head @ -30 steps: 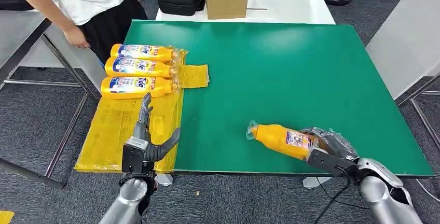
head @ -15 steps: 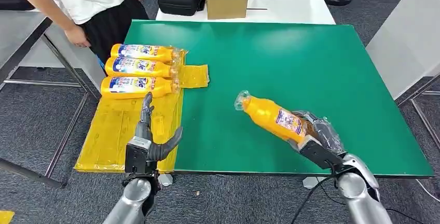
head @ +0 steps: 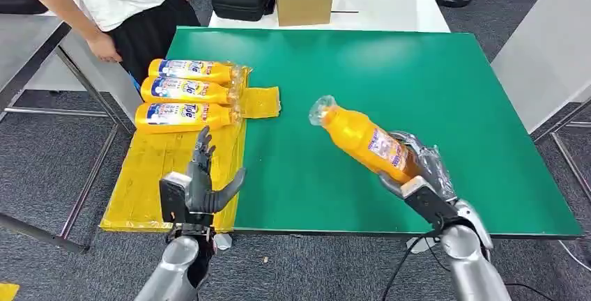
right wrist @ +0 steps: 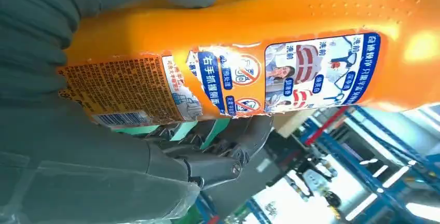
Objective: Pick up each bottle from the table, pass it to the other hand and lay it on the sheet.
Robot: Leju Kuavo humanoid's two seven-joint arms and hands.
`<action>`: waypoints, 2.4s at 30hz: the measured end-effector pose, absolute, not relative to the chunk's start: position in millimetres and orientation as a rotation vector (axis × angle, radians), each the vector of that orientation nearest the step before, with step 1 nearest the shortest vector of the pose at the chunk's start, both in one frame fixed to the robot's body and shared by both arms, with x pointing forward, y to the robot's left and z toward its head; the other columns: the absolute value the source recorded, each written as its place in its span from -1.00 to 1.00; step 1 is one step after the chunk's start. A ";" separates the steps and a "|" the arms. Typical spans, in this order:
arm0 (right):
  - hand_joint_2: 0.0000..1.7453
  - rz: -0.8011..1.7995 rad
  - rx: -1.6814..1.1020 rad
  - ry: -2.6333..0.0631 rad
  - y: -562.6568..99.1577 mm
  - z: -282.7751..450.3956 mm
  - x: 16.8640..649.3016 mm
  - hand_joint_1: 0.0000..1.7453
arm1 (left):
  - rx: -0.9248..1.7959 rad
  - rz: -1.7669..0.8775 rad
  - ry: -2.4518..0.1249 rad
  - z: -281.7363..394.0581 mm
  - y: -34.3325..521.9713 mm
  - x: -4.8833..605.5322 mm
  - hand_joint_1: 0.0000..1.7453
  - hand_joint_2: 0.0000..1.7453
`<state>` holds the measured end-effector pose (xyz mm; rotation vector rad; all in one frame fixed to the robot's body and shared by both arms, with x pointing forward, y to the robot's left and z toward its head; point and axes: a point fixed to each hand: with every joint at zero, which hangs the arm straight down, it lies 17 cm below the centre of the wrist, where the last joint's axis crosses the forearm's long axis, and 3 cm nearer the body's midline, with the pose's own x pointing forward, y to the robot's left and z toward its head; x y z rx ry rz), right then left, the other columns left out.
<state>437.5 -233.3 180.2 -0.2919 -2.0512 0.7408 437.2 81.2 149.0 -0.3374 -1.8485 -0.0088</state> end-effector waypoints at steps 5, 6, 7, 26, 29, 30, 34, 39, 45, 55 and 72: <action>1.00 0.762 -0.241 -2.078 -181.1 177.6 447.2 1.00 | -0.623 -0.043 -1.724 144.3 53.0 431.9 -1.00 1.00; 1.00 0.768 -0.214 -2.081 -165.5 177.3 448.0 1.00 | -0.636 -0.052 -1.719 145.2 51.6 433.2 -1.00 1.00; 1.00 0.773 -0.195 -2.079 -155.3 176.7 449.2 1.00 | -0.645 -0.061 -1.711 145.5 50.4 434.5 -1.00 1.00; 1.00 0.958 0.144 -1.913 -39.0 111.6 438.7 1.00 | -0.816 -0.136 -1.630 161.8 54.6 450.8 -1.00 1.00; 1.00 0.966 0.150 -1.901 -37.3 107.0 437.2 1.00 | -0.809 -0.139 -1.624 158.8 56.4 451.7 -1.00 1.00; 1.00 0.968 0.151 -1.899 -37.0 106.2 437.1 1.00 | -0.807 -0.140 -1.623 158.2 56.9 452.1 -1.00 1.00; 1.00 0.971 0.155 -1.890 -36.2 103.1 436.5 1.00 | -0.803 -0.141 -1.622 157.0 58.4 452.8 -1.00 1.00; 1.00 0.993 0.182 -1.870 -31.5 97.0 431.6 1.00 | -0.798 -0.140 -1.623 156.7 60.2 455.0 -1.00 1.00; 1.00 0.999 0.174 -1.863 -32.1 92.1 430.1 1.00 | -0.809 -0.141 -1.618 157.8 59.4 457.4 -1.00 1.00; 1.00 1.023 0.085 -1.869 -38.4 89.1 435.2 1.00 | -0.846 -0.122 -1.605 159.0 57.2 455.5 1.00 1.00; 1.00 1.013 -0.068 -1.916 -46.7 98.1 447.0 1.00 | -0.940 -0.093 -1.561 161.6 49.9 444.0 1.00 1.00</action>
